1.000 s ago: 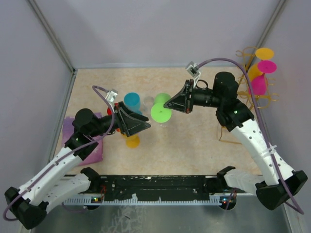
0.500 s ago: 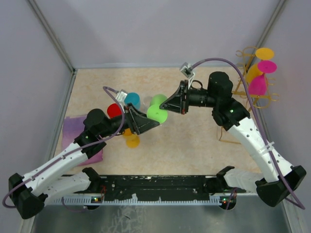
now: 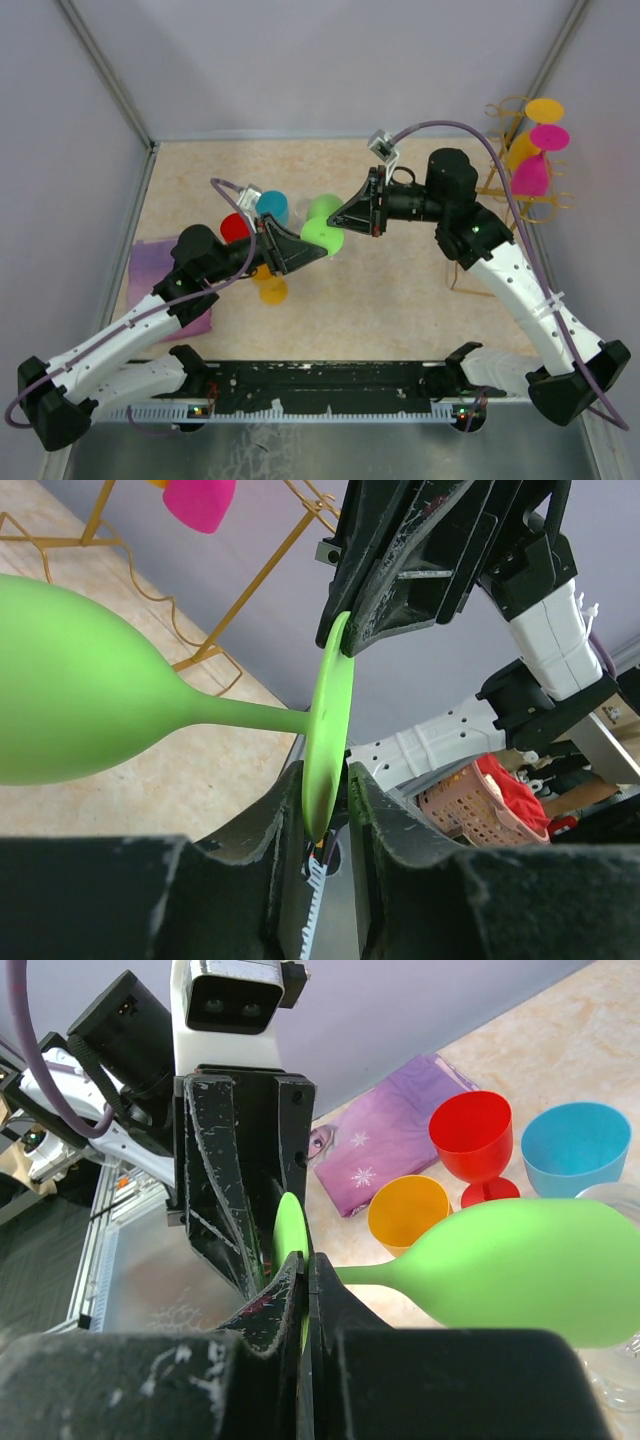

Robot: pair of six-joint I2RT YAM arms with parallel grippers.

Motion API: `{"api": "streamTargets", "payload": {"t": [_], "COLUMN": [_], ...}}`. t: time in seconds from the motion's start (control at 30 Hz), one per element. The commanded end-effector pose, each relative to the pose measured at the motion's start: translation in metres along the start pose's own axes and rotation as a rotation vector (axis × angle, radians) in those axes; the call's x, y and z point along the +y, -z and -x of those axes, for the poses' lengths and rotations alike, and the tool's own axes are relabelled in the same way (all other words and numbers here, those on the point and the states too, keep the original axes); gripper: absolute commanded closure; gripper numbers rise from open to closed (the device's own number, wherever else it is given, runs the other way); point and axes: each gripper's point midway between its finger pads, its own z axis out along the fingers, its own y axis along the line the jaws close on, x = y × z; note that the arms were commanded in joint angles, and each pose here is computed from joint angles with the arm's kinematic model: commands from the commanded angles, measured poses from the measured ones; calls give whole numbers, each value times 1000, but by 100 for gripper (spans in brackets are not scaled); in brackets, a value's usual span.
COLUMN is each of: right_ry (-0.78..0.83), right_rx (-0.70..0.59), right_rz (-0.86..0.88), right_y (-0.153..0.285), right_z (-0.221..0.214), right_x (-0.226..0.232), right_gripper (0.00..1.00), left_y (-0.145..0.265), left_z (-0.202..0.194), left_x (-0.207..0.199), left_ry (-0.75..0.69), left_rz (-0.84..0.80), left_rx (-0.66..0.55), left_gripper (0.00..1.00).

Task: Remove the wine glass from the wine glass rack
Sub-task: Place the wine glass at the center of the board.

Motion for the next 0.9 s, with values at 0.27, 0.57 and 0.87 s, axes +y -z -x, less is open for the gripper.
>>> {"api": "streamTargets", "payload": {"t": [0.27,0.57,0.87], "right_ry": [95,106,111], "right_rx": [-59,-57,-59], "right_rz": [32,34,29], "right_y": [3,4,5], "right_z": [25,23,24], "right_x": [19,21,21], "right_gripper": [100,100,100], "left_y": [2,3,4], "left_z": [3,3,5], "left_x": [-11,-12,-13], "left_ry": [-48,-53,-60], "left_rz": [-49,-55,-58], "left_rx": [-12,-23,-32], "left_gripper": [80,91,100]}}
